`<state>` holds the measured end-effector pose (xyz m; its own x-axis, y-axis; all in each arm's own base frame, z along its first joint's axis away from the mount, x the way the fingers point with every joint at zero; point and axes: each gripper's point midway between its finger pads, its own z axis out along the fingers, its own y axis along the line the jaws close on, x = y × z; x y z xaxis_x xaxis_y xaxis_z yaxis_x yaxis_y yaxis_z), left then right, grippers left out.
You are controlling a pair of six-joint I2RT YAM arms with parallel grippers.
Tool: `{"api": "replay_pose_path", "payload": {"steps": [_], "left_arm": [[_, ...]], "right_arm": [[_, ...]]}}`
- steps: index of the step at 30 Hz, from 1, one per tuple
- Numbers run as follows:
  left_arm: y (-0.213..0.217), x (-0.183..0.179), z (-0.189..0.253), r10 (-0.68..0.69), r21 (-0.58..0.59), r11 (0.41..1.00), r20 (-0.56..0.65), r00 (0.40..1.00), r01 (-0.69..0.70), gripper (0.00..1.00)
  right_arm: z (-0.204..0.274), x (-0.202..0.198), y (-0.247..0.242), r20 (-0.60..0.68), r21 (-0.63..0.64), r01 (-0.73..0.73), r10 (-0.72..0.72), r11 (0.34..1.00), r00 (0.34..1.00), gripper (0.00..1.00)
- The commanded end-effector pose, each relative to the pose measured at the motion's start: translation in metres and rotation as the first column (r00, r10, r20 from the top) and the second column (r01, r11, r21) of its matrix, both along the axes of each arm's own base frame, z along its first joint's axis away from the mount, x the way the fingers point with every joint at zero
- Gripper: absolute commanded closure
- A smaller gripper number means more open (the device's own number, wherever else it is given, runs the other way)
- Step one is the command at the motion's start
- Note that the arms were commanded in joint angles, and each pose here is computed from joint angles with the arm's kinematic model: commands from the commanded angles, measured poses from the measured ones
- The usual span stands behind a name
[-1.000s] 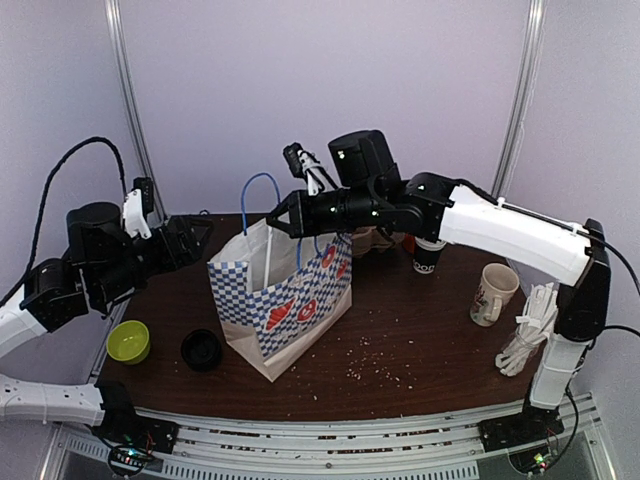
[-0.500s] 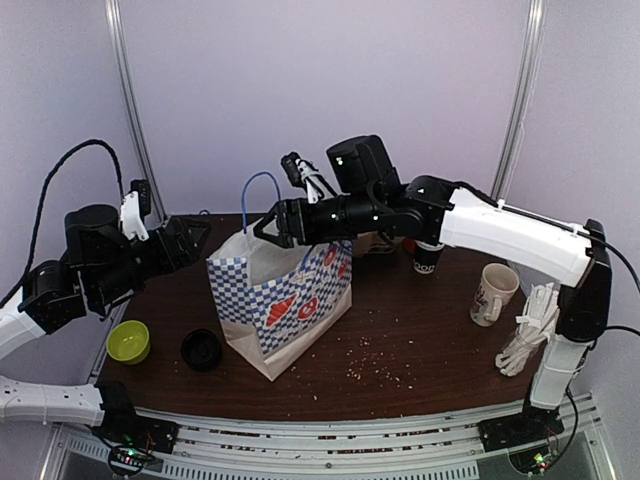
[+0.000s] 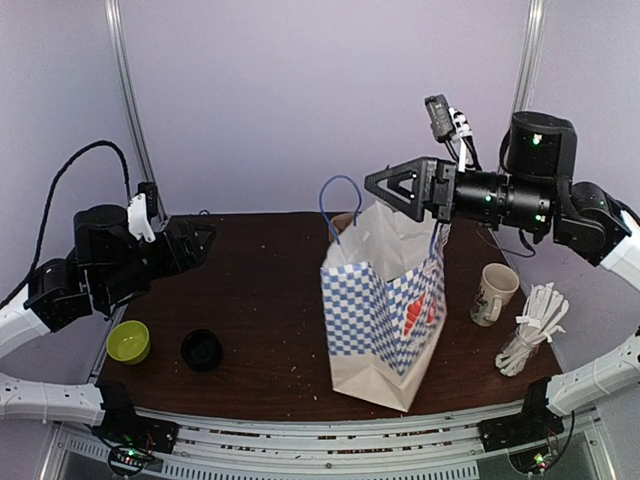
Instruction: Pack the takeout coffee
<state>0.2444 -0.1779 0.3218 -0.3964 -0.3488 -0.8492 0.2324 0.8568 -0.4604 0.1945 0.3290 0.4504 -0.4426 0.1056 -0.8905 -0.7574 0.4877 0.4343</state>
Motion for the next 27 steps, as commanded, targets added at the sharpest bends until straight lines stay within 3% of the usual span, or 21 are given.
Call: {"api": "replay_pose_path", "payload": {"steps": [1,10,19,27], "left_arm": [[-0.009,0.001,0.007,-0.031,-0.062,0.998,0.017,0.999,0.032,0.02],[-0.068,-0.002,0.011,-0.259,-0.150,0.954,0.021,0.966,0.260,0.02],[-0.150,-0.003,0.015,-0.536,-0.179,0.826,0.040,0.843,0.534,0.02],[-0.201,-0.011,0.032,-0.635,-0.191,0.742,0.106,0.765,0.643,0.02]], "right_arm": [[-0.050,0.012,-0.003,-0.040,-0.067,0.070,-0.073,0.995,0.997,0.15],[-0.080,0.015,-0.011,-0.047,-0.076,0.103,-0.107,0.992,0.993,0.17],[-0.072,-0.001,-0.021,-0.051,-0.041,0.061,-0.063,0.997,0.997,0.16],[-0.060,-0.009,-0.042,-0.055,0.009,0.088,-0.088,0.996,0.995,0.12]]}}
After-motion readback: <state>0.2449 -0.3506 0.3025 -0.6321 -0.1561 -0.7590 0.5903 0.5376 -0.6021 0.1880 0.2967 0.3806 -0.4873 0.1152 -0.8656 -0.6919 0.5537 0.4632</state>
